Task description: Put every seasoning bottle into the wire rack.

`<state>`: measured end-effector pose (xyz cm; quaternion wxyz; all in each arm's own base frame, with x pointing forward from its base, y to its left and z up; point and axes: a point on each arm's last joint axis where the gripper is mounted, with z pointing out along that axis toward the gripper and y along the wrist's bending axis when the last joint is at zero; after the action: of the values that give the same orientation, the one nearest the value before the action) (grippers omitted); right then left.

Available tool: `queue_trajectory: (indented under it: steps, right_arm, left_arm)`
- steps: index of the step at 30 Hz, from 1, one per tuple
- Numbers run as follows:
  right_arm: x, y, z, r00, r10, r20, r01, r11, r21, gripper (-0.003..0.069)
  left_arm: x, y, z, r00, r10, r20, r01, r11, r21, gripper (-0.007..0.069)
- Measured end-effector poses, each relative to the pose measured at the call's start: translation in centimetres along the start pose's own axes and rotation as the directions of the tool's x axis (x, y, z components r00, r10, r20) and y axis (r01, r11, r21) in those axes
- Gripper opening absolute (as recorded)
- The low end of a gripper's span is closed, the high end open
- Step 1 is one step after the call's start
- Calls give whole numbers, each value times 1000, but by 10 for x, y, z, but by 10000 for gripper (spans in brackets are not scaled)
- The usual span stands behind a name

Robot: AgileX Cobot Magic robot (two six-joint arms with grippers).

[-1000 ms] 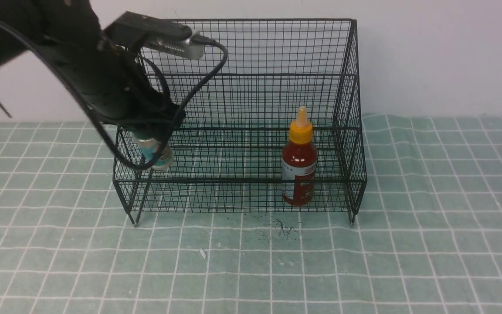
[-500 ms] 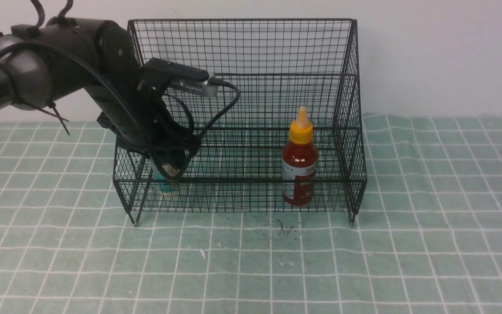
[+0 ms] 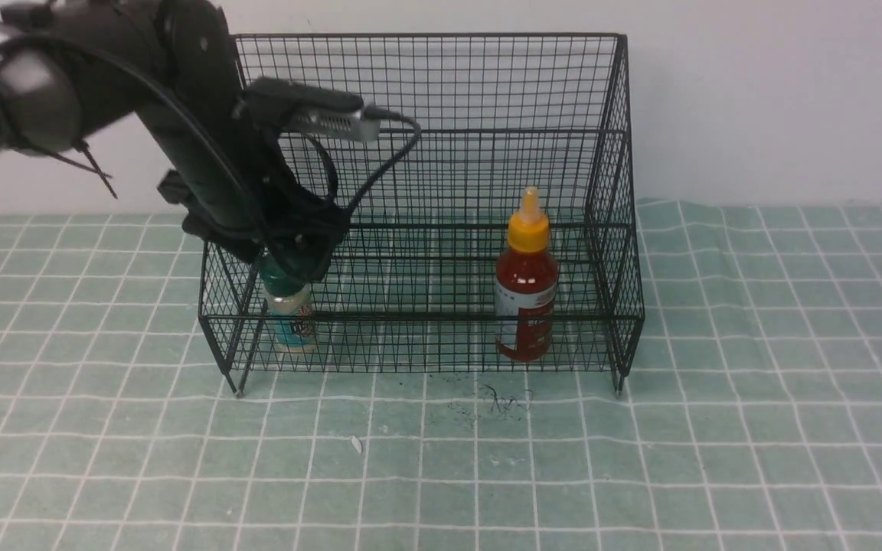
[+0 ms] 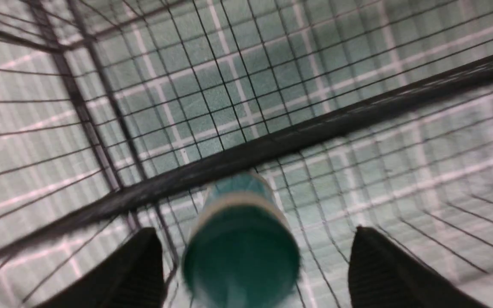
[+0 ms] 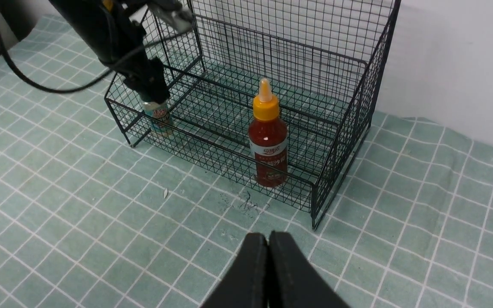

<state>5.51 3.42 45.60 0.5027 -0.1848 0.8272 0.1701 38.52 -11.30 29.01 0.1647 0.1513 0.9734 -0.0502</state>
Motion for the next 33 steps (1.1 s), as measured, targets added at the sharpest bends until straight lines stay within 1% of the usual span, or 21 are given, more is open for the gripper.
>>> queue_trajectory:
  steps: [1,2,3,4,5,6,7,8,9,10,14,16,19,20,24,25,26,27,29,31,33]
  right_arm:
    - [1,-1,-1,999,14,51,-14,1000,2,-15]
    - [3,-2,-1,996,26,84,-26,1000,7,-15]
    - [6,-3,-5,985,39,170,-41,999,7,-15]
    - [8,-4,-6,980,43,195,-45,999,8,-15]
    - [13,-5,-6,963,56,262,-60,998,8,-15]
    - [15,-6,-9,957,61,282,-66,998,8,-15]
    - [27,-9,-12,932,76,354,-66,997,-39,-15]
    - [36,-11,-13,901,71,428,-84,996,11,-15]
    - [46,-13,-11,875,75,478,-91,996,10,-15]
    - [54,-14,-10,860,81,505,-97,995,6,-15]
    - [81,-16,-11,739,64,670,-71,997,-17,-15]
    - [91,-16,-12,683,57,729,-48,998,-33,-15]
    - [99,-14,-15,620,52,783,-18,998,-52,-15]
    - [99,-14,-15,619,50,784,-16,999,-51,-15]
    - [101,-13,-20,577,37,816,8,999,-50,-15]
    - [101,-13,-21,575,34,817,10,999,-48,-15]
    - [101,-13,-21,576,35,817,9,999,-49,-15]
    - [101,-13,-21,576,34,817,10,999,-48,-15]
    - [101,-13,-20,576,33,817,11,999,-48,-15]
    - [101,-13,-20,577,34,816,10,999,-48,-15]
    - [102,-13,-19,579,34,815,10,999,-48,-15]
  left_arm:
    - [-1,-1,-21,1000,-2,13,2,1000,1,452]
    - [-1,-2,-32,1000,0,19,0,1000,2,405]
    - [0,-3,-47,999,3,48,-3,1000,1,346]
    - [2,-3,-54,998,4,63,-4,1000,0,306]
    - [6,-4,-66,997,7,79,-7,1000,-5,218]
    - [7,-4,-71,996,8,84,-8,1000,-8,203]
    - [17,-4,-89,993,16,116,-13,1000,-20,92]
    - [24,-5,-100,991,19,133,-16,1000,-27,50]
    - [33,-5,-110,989,22,145,-17,999,-35,22]
    - [40,-5,-120,988,23,154,-17,999,-38,13]
    - [88,-8,-147,981,19,193,-11,999,-43,-6]
    - [121,-9,-157,970,10,244,0,999,-43,-6]
    - [162,-11,-162,934,1,358,15,999,-41,-6]
    - [167,-10,-159,939,0,344,15,999,-41,-6]
    - [235,-11,-145,830,-4,558,30,999,-38,-6]
    - [248,-11,-141,797,-1,604,30,999,-38,-6]
    - [250,-11,-144,782,0,623,30,999,-38,-6]
    - [267,-11,-138,733,5,680,30,999,-39,-6]
    - [288,-11,-128,674,3,739,33,999,-35,-6]
    - [310,-11,-124,571,10,821,31,999,-34,-6]
    - [325,-12,-124,490,10,872,30,999,-28,-6]
